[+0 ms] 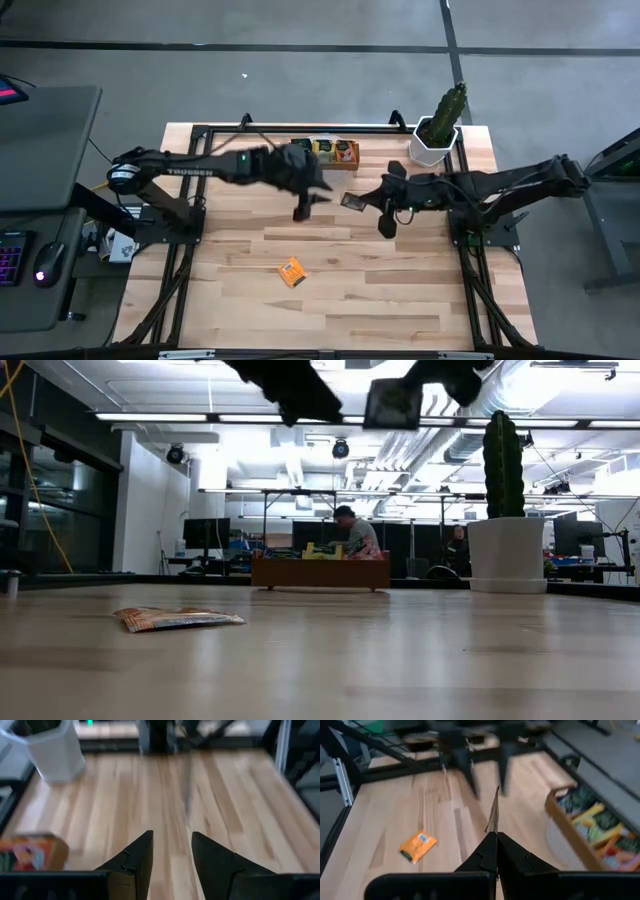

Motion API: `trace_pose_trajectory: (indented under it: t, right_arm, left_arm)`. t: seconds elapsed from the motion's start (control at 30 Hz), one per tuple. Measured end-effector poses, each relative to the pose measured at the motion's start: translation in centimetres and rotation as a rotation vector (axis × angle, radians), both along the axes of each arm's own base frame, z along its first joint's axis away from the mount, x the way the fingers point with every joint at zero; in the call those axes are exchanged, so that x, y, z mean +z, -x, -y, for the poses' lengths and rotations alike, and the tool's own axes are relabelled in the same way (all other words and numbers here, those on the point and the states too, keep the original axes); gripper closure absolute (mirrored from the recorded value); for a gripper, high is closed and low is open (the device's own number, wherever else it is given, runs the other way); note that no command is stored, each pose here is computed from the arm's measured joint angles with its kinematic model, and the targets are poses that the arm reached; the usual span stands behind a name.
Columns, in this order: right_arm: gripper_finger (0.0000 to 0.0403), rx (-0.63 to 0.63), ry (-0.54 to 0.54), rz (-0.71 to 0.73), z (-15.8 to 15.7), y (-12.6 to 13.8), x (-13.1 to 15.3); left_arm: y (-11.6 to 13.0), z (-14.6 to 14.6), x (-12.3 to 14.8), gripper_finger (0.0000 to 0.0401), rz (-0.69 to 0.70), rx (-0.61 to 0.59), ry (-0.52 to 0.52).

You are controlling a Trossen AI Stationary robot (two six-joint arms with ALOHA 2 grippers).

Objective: Pick & Place Tea
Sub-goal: Put the purple tea bag in the left compartment of the organizer

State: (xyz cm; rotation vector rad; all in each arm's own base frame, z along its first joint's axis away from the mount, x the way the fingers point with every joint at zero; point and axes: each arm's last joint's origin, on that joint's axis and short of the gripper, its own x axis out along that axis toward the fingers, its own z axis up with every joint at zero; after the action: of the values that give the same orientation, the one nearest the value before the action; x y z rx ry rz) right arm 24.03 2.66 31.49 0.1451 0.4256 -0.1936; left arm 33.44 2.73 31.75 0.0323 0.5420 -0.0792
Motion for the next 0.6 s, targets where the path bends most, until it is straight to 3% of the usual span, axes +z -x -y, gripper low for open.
trace_pose_trajectory:
  t: [0.23,0.37,0.6]
  right_arm:
    - [0.0403,-0.053,0.086,-0.050,1.1,-0.5,2.7]
    - [0.0403,-0.063,0.100,-0.050,2.0,-1.1,3.3]
    - [0.0403,-0.057,0.097,-0.067,3.0,-2.1,3.0]
  left_arm:
    - [-0.1,-4.1,1.4,0.0268,0.176,-0.053,0.059]
    - [0.0,-4.9,2.1,0.0268,0.257,-0.130,0.085]
    - [-0.1,-4.9,2.4,0.0268,0.284,-0.134,0.082]
